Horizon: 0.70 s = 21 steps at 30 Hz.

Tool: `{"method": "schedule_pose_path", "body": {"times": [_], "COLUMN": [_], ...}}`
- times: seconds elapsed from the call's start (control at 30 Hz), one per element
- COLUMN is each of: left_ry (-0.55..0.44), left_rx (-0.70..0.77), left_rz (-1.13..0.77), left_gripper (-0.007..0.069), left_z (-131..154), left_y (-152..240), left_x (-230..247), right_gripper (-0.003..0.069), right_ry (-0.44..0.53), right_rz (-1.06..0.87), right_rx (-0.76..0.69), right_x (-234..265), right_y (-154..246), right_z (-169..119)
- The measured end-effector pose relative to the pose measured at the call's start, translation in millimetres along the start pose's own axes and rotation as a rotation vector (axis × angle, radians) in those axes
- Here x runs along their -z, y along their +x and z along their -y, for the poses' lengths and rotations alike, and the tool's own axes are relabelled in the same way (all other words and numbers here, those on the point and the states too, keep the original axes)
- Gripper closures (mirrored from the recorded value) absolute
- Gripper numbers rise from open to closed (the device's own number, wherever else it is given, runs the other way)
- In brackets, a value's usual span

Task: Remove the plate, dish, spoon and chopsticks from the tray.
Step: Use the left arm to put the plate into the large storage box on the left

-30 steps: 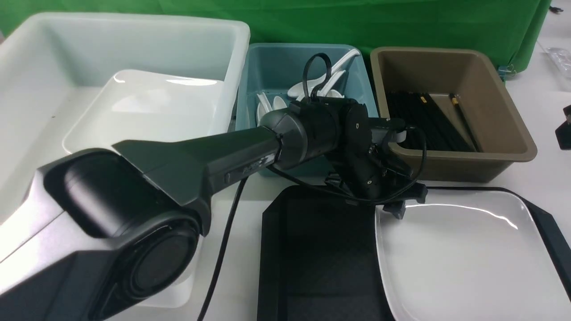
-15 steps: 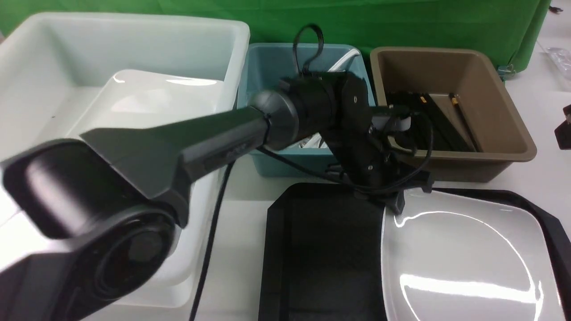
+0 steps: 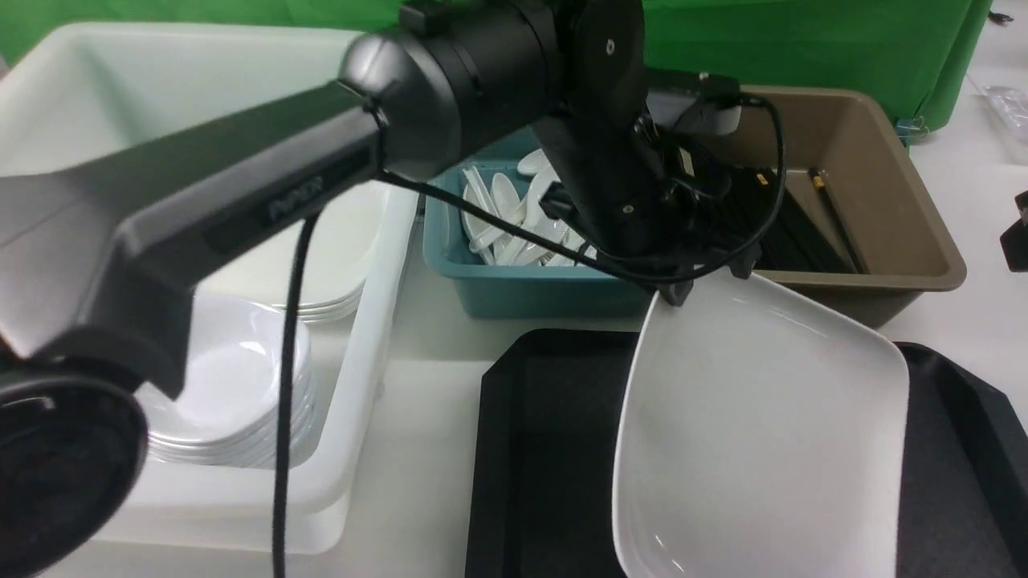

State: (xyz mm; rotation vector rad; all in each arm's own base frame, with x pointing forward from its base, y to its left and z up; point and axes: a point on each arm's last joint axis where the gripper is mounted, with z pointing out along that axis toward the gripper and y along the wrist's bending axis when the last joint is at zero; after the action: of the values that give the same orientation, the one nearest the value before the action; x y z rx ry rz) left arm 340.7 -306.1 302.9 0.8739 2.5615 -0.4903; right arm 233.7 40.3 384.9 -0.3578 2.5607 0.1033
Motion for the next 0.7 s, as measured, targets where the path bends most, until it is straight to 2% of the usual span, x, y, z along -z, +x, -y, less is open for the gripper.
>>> {"method": "schedule_pose_path", "body": {"times": [0.5, 0.7], "left_ry": [-0.096, -0.127], "left_rx": [-0.075, -0.085], "left_rz": [0.110, 0.132], "left_gripper": [0.0607, 0.0605], "left_z": [3, 2], "left_y": [1, 1], "left_x": [71, 85], "right_gripper": [0.0418, 0.0418], "right_ry": [0.000, 0.000], "right_rz": [-0.003, -0.003], "right_rx": [0.000, 0.000], "right_x": [0, 0], "right_y": [0, 0], "right_z": [0, 0]}}
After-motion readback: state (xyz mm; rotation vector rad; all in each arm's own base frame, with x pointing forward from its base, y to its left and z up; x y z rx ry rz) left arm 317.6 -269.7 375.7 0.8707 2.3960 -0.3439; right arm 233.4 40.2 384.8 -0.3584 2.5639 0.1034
